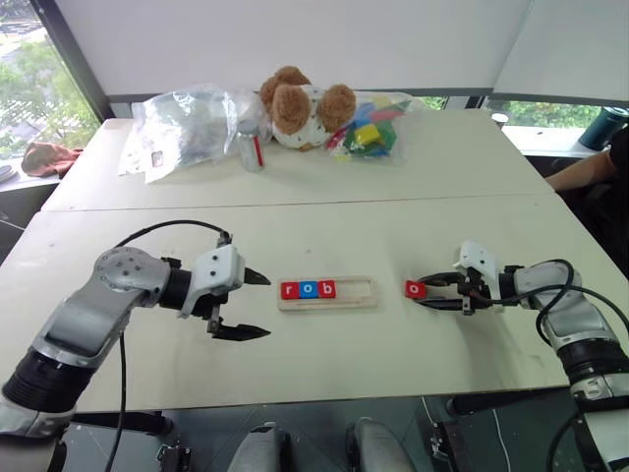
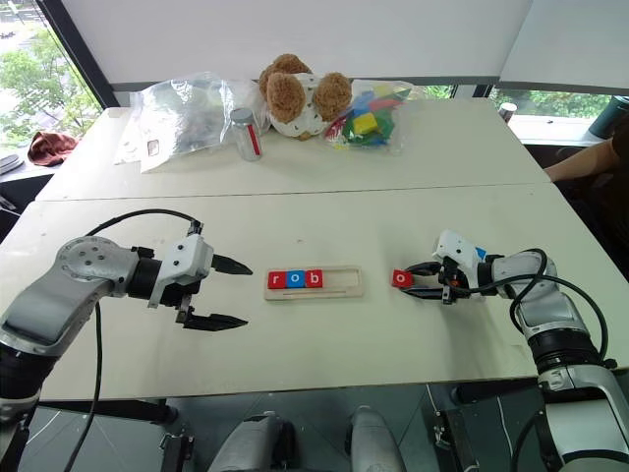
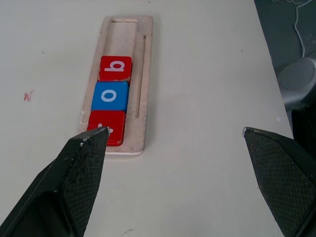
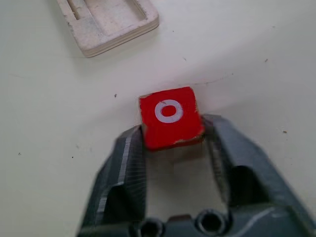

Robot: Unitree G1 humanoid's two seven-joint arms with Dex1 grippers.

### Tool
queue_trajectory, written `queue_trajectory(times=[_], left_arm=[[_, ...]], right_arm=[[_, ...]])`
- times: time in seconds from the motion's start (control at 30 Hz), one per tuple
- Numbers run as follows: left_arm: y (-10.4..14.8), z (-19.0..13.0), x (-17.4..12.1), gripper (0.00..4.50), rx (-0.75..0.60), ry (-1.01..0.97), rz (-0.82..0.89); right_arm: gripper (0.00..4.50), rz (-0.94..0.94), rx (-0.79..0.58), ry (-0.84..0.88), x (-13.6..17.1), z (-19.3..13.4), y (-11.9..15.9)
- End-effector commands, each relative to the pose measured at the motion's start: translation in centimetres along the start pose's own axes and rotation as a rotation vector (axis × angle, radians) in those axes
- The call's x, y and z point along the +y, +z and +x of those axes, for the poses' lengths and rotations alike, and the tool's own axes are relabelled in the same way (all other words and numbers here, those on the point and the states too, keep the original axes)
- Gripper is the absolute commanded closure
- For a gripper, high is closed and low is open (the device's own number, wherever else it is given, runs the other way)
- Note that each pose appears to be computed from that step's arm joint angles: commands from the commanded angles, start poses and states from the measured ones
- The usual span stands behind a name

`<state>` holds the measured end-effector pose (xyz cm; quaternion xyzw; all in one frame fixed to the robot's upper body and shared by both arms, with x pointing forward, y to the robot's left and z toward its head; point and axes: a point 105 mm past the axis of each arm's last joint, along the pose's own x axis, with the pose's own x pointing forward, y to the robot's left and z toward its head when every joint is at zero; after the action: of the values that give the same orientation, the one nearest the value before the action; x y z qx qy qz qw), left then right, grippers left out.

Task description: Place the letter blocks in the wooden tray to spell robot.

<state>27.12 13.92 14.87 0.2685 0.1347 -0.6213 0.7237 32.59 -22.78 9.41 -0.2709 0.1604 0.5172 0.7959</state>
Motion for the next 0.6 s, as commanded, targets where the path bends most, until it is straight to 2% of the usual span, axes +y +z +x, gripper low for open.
queue_trajectory(times=[0.03, 0.17, 0.33, 0.6], left_arm=[[0.1, -0.3, 0.4, 0.00, 0.012, 0.009, 0.029], [-0.6, -0.9, 1.0, 0.00, 0.033, 0.030, 0.020], [-0.6, -0.8, 1.4, 0.00, 0.029, 0.045, 0.016], [-0.8, -0.9, 1.2, 0.00, 0.024, 0.060, 0.002]], right_arm=[[3.38, -0.016, -0.028, -0.012, -0.5, -0.1, 1.1], [3.38, -0.044, -0.079, 0.021, -0.9, 0.5, 4.8], [3.38, -0.149, -0.062, 0.104, -0.3, 3.7, 9.2], [3.38, -0.224, 0.028, 0.181, 0.4, 6.9, 10.3]])
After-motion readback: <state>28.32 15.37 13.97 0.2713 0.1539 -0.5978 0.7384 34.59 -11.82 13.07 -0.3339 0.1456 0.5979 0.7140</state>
